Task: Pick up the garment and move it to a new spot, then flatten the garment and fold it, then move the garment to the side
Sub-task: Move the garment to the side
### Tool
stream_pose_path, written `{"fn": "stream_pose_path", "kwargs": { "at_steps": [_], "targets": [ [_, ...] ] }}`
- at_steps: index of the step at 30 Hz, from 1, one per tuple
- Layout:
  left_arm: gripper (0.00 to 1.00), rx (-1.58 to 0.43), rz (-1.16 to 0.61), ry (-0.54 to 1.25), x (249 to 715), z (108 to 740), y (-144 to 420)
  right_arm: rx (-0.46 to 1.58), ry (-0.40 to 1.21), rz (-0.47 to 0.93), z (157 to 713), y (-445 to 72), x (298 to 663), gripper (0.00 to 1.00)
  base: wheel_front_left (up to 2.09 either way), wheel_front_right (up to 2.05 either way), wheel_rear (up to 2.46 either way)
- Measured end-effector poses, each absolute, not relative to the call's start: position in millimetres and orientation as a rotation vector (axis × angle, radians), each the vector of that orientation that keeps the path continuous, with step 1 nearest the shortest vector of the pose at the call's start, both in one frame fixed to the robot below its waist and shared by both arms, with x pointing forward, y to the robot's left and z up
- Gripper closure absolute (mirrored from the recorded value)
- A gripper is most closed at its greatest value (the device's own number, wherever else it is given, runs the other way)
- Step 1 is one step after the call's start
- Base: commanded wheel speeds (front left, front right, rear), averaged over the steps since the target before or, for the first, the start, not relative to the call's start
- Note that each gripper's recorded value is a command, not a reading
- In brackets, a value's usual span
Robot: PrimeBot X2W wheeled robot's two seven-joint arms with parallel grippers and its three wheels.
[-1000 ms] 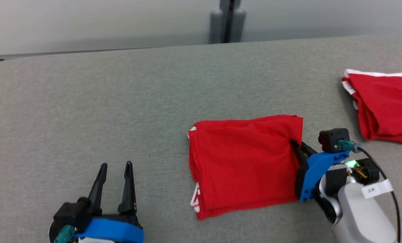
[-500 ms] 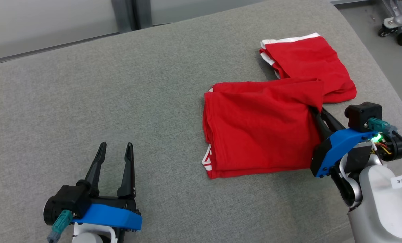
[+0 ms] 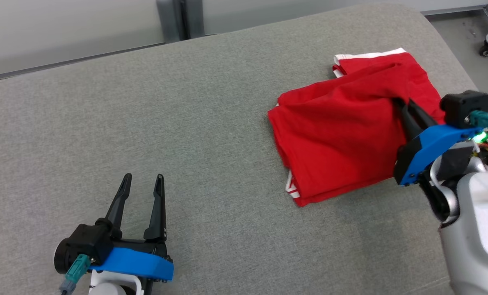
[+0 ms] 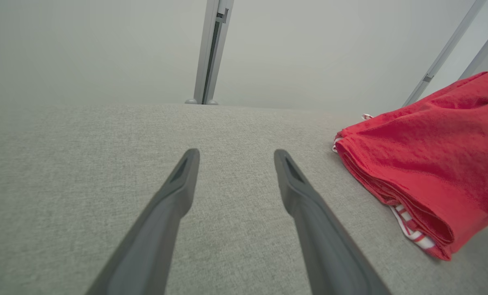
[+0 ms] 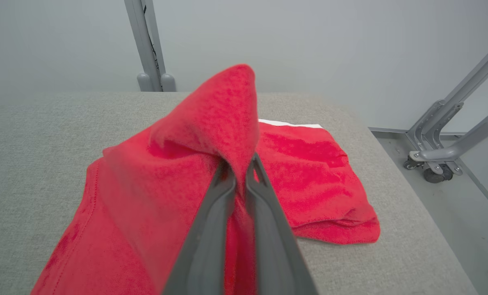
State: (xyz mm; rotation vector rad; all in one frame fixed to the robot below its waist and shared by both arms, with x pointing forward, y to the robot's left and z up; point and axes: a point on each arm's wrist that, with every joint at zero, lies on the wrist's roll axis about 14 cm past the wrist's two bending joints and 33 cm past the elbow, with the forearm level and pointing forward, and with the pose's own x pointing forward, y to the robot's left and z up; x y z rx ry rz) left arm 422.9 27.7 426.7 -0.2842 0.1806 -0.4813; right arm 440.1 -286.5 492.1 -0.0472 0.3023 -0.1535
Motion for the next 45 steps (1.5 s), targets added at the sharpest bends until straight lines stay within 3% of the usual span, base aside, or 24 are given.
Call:
{"fn": "stream_pose_path", "kwargs": {
  "at_steps": [9, 15, 21, 24, 25, 33, 45],
  "targets": [
    [0.0, -0.284, -0.409, 0.175, 415.8, 428.8, 50.3, -0.123, 0.335, -0.163, 519.5, -315.0, 470.4, 1.0, 0.0, 0.0, 0.0],
    [0.0, -0.283, -0.377, 0.179, 411.8, 426.4, 61.5, -0.175, 0.373, -0.252, 531.7, -362.0, 480.3, 1.0, 0.0, 0.0, 0.0],
    [0.0, -0.273, -0.341, 0.199, 409.9, 417.9, 75.2, -0.191, 0.443, -0.29, 513.4, -379.2, 486.3, 1.0, 0.0, 0.0, 0.0],
    [0.0, -0.268, -0.332, 0.205, 411.2, 414.8, 79.5, -0.184, 0.435, -0.322, 509.7, -389.5, 489.9, 0.53, 0.0, 0.0, 0.0],
    [0.0, -0.267, -0.33, 0.207, 411.4, 413.8, 80.5, -0.19, 0.426, -0.332, 509.3, -392.8, 490.8, 0.0, 0.0, 0.0, 0.0],
    [0.0, -0.26, -0.326, 0.212, 413.7, 411.4, 82.4, -0.214, 0.372, -0.344, 501.9, -392.1, 498.2, 0.0, 0.0, 0.0, 0.0],
    [0.0, -0.257, -0.299, 0.148, 412.9, 436.2, 91.7, -0.224, 0.189, -0.201, 540.5, -335.5, 517.1, 0.0, 0.0, 0.0, 0.0]
  ]
}}
